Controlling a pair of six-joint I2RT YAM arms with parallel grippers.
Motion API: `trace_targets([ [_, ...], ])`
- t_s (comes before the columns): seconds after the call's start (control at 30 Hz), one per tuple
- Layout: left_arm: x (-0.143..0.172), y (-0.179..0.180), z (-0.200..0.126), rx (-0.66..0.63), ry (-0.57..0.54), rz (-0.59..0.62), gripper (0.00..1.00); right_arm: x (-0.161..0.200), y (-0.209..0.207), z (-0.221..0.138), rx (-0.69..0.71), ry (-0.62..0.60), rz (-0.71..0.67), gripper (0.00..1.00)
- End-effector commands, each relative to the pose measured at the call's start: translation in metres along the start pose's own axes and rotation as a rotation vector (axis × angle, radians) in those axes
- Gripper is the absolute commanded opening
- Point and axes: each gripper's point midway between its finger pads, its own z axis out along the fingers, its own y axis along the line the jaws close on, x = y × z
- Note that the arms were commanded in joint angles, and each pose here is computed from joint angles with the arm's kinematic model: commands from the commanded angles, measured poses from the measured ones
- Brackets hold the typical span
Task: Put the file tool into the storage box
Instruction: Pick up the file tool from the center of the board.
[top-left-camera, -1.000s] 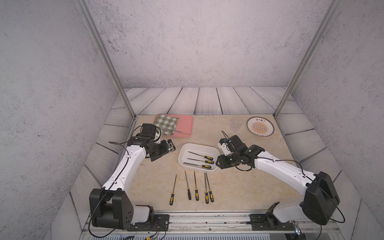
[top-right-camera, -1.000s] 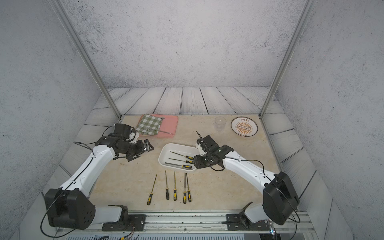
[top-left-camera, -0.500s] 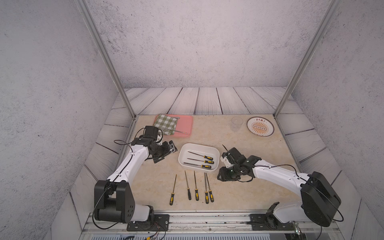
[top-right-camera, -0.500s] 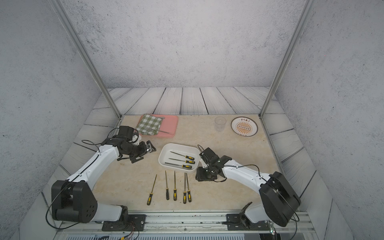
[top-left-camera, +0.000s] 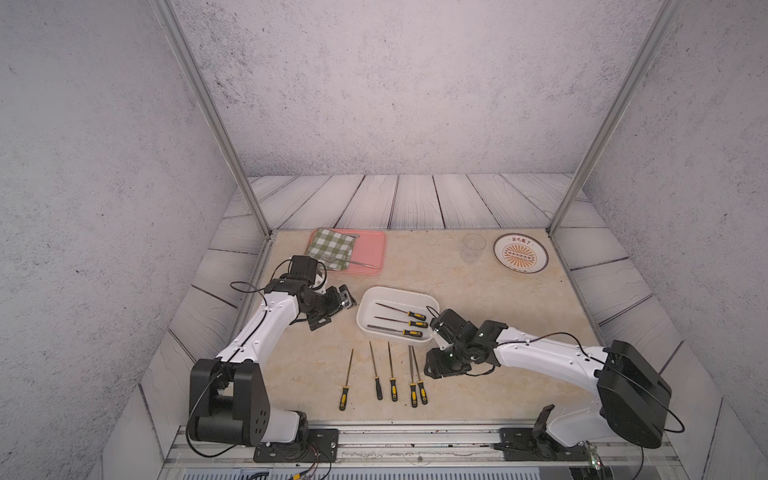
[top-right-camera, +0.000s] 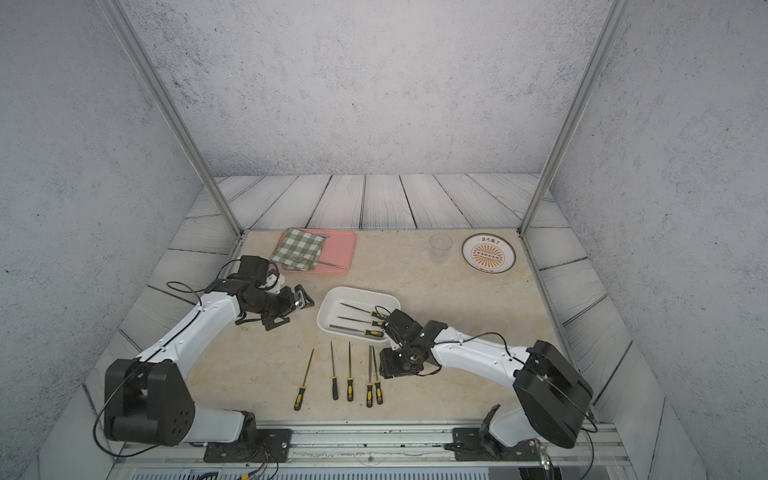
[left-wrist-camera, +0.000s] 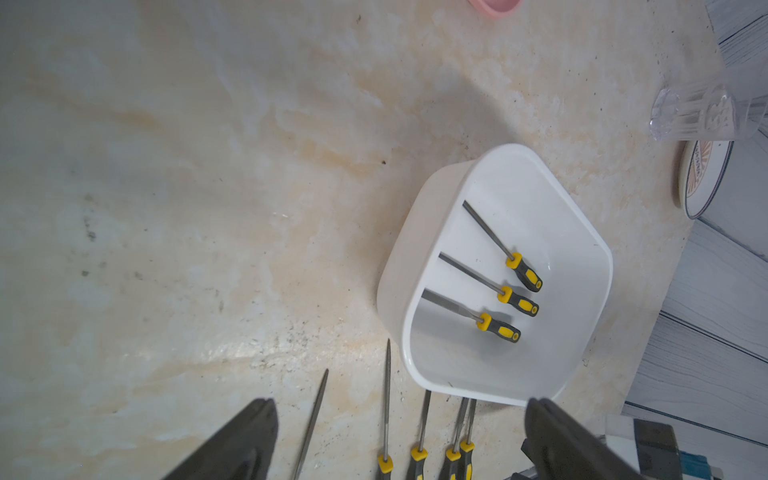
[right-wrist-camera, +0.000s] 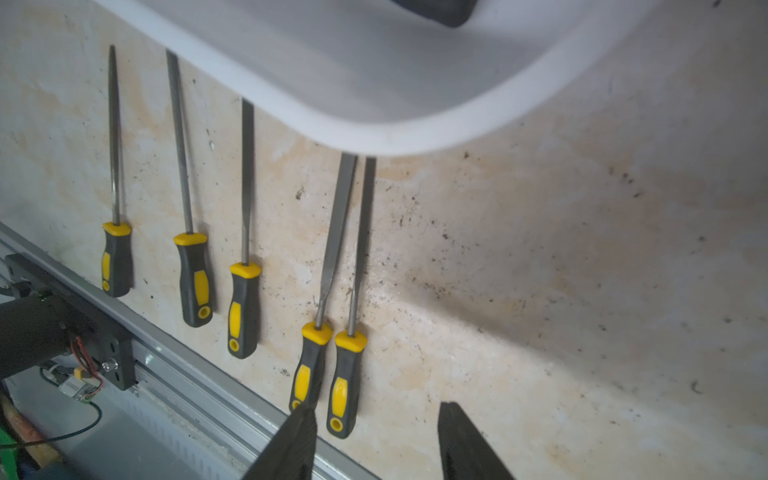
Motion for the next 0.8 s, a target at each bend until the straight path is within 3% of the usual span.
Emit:
trace_targets([
  [0.0,0.003,0.001,0.004,0.012,0.025,-0.013,0.98,0.003,0.005,0.002,0.04,0.011,-0.012,0.53],
  [0.77,0.013,-0.004,0.002,0.023,0.031,-0.01,0.98,0.024,0.001,0.038,0.226,0.159,-0.106,0.51],
])
